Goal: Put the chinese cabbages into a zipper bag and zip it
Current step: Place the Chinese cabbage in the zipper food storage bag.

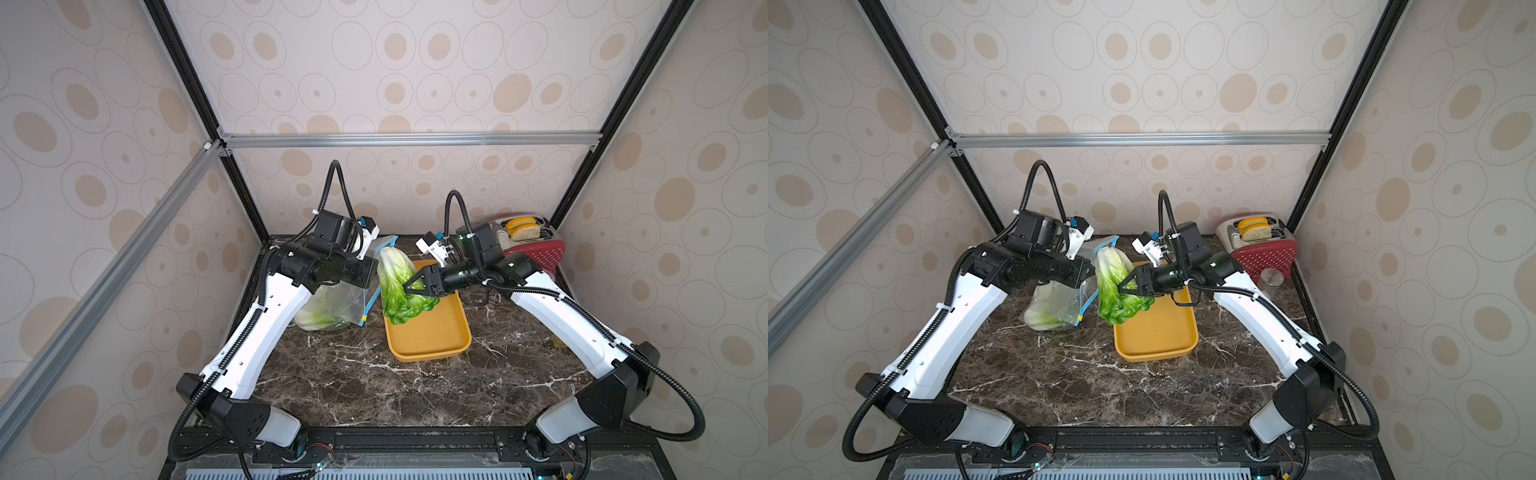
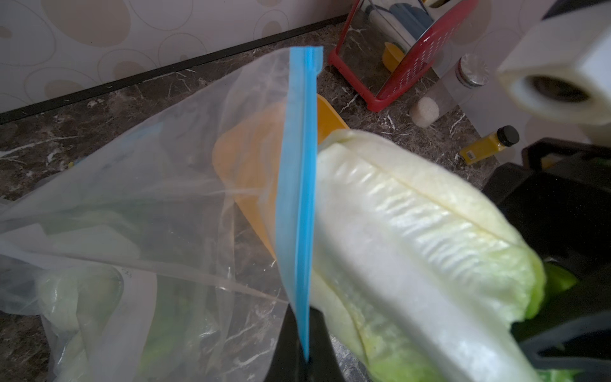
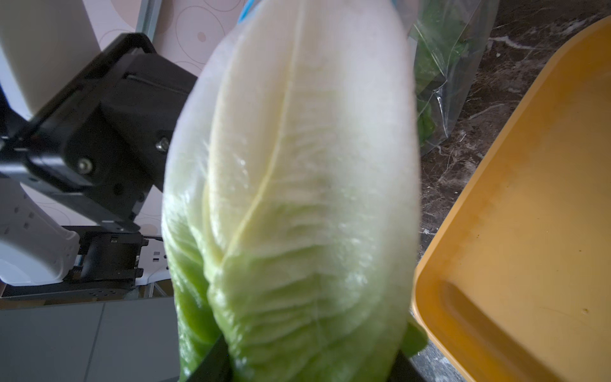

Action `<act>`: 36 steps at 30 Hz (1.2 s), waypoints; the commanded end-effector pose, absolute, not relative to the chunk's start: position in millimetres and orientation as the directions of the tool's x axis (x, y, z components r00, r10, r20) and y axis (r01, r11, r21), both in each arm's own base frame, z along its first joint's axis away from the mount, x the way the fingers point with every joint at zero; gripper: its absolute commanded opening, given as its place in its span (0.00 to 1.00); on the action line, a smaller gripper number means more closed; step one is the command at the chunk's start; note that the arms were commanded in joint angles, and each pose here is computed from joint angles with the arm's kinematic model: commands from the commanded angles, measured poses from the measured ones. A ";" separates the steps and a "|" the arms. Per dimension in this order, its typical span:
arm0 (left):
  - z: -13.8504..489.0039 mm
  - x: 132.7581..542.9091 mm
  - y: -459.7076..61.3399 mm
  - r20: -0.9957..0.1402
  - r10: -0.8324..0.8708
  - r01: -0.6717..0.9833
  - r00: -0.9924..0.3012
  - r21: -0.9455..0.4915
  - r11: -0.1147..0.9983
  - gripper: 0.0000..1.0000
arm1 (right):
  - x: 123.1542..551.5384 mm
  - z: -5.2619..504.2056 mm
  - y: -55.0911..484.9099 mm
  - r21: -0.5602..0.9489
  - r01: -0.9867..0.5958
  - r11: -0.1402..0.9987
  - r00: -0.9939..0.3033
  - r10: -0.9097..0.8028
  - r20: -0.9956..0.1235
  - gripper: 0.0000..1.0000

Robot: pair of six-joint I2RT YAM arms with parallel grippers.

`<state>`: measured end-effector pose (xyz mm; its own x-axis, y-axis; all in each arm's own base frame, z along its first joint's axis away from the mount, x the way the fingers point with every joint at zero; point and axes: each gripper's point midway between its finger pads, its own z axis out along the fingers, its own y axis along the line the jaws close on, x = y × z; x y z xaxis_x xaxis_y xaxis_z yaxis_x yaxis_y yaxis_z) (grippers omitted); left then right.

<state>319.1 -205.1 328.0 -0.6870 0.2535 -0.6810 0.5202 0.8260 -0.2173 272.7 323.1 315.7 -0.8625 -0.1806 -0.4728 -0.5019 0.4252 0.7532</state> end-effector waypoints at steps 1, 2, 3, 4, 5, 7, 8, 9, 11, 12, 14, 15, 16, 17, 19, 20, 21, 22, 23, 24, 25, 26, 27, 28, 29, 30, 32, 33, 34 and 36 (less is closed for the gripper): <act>377.1 322.4 -218.0 -0.776 0.169 0.553 -0.608 -0.261 0.791 0.00 | 270.9 301.3 322.8 0.735 -0.501 0.456 -0.863 -0.204 -0.462 0.47; 379.3 322.1 -219.1 -0.776 0.168 0.557 -0.608 -0.266 0.787 0.00 | 270.8 298.7 324.6 0.738 -0.498 0.455 -0.865 -0.209 -0.455 0.47; 382.4 321.7 -219.6 -0.777 0.166 0.559 -0.607 -0.269 0.785 0.00 | 270.9 296.4 326.2 0.739 -0.499 0.453 -0.865 -0.216 -0.452 0.47; 384.7 320.5 -221.2 -0.780 0.166 0.568 -0.603 -0.273 0.777 0.00 | 270.4 296.0 327.0 0.739 -0.501 0.451 -0.865 -0.224 -0.450 0.46; 386.9 318.2 -224.4 -0.784 0.173 0.587 -0.596 -0.279 0.760 0.00 | 272.4 294.2 326.0 0.728 -0.503 0.466 -0.863 -0.229 -0.450 0.46; 388.8 314.1 -230.1 -0.789 0.189 0.621 -0.585 -0.285 0.730 0.00 | 276.2 293.7 324.1 0.707 -0.511 0.489 -0.858 -0.234 -0.457 0.46; 387.5 312.3 -232.2 -0.786 0.200 0.633 -0.585 -0.288 0.719 0.00 | 277.1 296.1 324.0 0.702 -0.516 0.491 -0.854 -0.236 -0.463 0.46; 384.5 310.3 -234.3 -0.778 0.216 0.645 -0.589 -0.292 0.706 0.00 | 278.3 296.3 323.3 0.697 -0.512 0.501 -0.856 -0.237 -0.459 0.46; 379.4 304.5 -239.6 -0.759 0.255 0.670 -0.599 -0.301 0.678 0.00 | 274.6 302.3 323.7 0.698 -0.527 0.485 -0.849 -0.262 -0.459 0.46; 374.3 302.5 -240.8 -0.743 0.279 0.675 -0.609 -0.300 0.674 0.00 | 271.4 309.9 324.1 0.709 -0.537 0.458 -0.844 -0.270 -0.464 0.46; 365.0 297.7 -240.5 -0.715 0.332 0.688 -0.615 -0.281 0.669 0.00 | 270.9 323.8 324.1 0.733 -0.538 0.415 -0.842 -0.237 -0.484 0.46; 360.3 295.4 -239.0 -0.701 0.357 0.692 -0.618 -0.269 0.670 0.00 | 270.5 330.6 322.8 0.740 -0.542 0.397 -0.840 -0.222 -0.496 0.46; 356.5 294.3 -236.8 -0.690 0.373 0.692 -0.620 -0.257 0.675 0.00 | 269.2 336.6 321.6 0.747 -0.545 0.381 -0.838 -0.212 -0.504 0.46; 352.9 293.1 -233.6 -0.679 0.387 0.690 -0.623 -0.245 0.681 0.00 | 268.7 341.8 319.8 0.757 -0.542 0.365 -0.840 -0.202 -0.504 0.46; 350.6 292.2 -230.6 -0.674 0.394 0.686 -0.625 -0.234 0.688 0.00 | 268.1 347.0 321.3 0.777 -0.530 0.340 -0.848 -0.189 -0.495 0.46; 350.8 290.3 -232.5 -0.675 0.399 0.696 -0.620 -0.239 0.677 0.00 | 269.3 345.9 324.3 0.786 -0.517 0.338 -0.856 -0.187 -0.483 0.46; 353.0 289.4 -234.8 -0.680 0.398 0.703 -0.615 -0.246 0.667 0.00 | 270.5 342.0 328.7 0.790 -0.509 0.343 -0.861 -0.191 -0.472 0.46; 354.1 288.9 -237.4 -0.683 0.398 0.709 -0.613 -0.253 0.658 0.00 | 271.7 337.9 332.9 0.786 -0.506 0.355 -0.863 -0.197 -0.466 0.45; 356.1 288.7 -240.4 -0.687 0.396 0.716 -0.609 -0.261 0.648 0.00 | 275.1 328.6 336.9 0.780 -0.494 0.384 -0.869 -0.205 -0.450 0.44; 358.0 288.6 -242.3 -0.690 0.394 0.719 -0.608 -0.267 0.642 0.00 | 280.0 321.1 339.5 0.777 -0.478 0.409 -0.878 -0.207 -0.431 0.43; 359.3 288.7 -243.9 -0.692 0.391 0.722 -0.606 -0.272 0.637 0.00 | 283.0 315.8 340.8 0.780 -0.462 0.422 -0.887 -0.208 -0.413 0.43; 361.5 288.4 -245.3 -0.696 0.389 0.725 -0.603 -0.275 0.631 0.00 | 288.1 308.4 340.0 0.774 -0.445 0.450 -0.895 -0.204 -0.396 0.41; 364.7 288.1 -245.0 -0.703 0.384 0.725 -0.599 -0.273 0.632 0.00 | 294.0 301.4 336.6 0.764 -0.425 0.486 -0.904 -0.192 -0.381 0.40; 366.6 287.5 -243.9 -0.706 0.382 0.725 -0.596 -0.269 0.634 0.00 | 298.6 296.7 332.4 0.761 -0.402 0.509 -0.914 -0.175 -0.366 0.40; 369.0 286.4 -242.5 -0.712 0.380 0.725 -0.591 -0.262 0.637 0.00 | 304.6 293.4 326.5 0.764 -0.373 0.526 -0.925 -0.146 -0.351 0.40; 371.2 285.3 -240.8 -0.717 0.377 0.725 -0.587 -0.257 0.639 0.00 | 310.0 292.3 320.9 0.772 -0.343 0.535 -0.935 -0.112 -0.337 0.40; 372.6 282.8 -240.4 -0.723 0.368 0.725 -0.585 -0.262 0.637 0.00 | 317.1 302.1 316.2 0.810 -0.307 0.501 -0.943 -0.044 -0.330 0.40; 370.8 281.6 -241.1 -0.721 0.363 0.724 -0.590 -0.272 0.634 0.00 | 318.5 314.0 317.2 0.835 -0.301 0.460 -0.942 -0.009 -0.335 0.41; 368.3 281.2 -242.1 -0.719 0.357 0.721 -0.596 -0.283 0.632 0.00 | 319.8 326.6 319.3 0.854 -0.304 0.422 -0.938 0.024 -0.346 0.41; 358.7 280.8 -244.8 -0.711 0.351 0.716 -0.610 -0.305 0.627 0.00 | 319.7 356.0 324.8 0.898 -0.313 0.309 -0.932 0.080 -0.352 0.42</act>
<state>295.7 -240.0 353.1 -0.6234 0.3556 -0.6963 0.6905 0.6683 -0.2769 315.2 319.4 294.7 -0.9526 -0.0341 -0.3025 -0.2823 0.4702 0.8362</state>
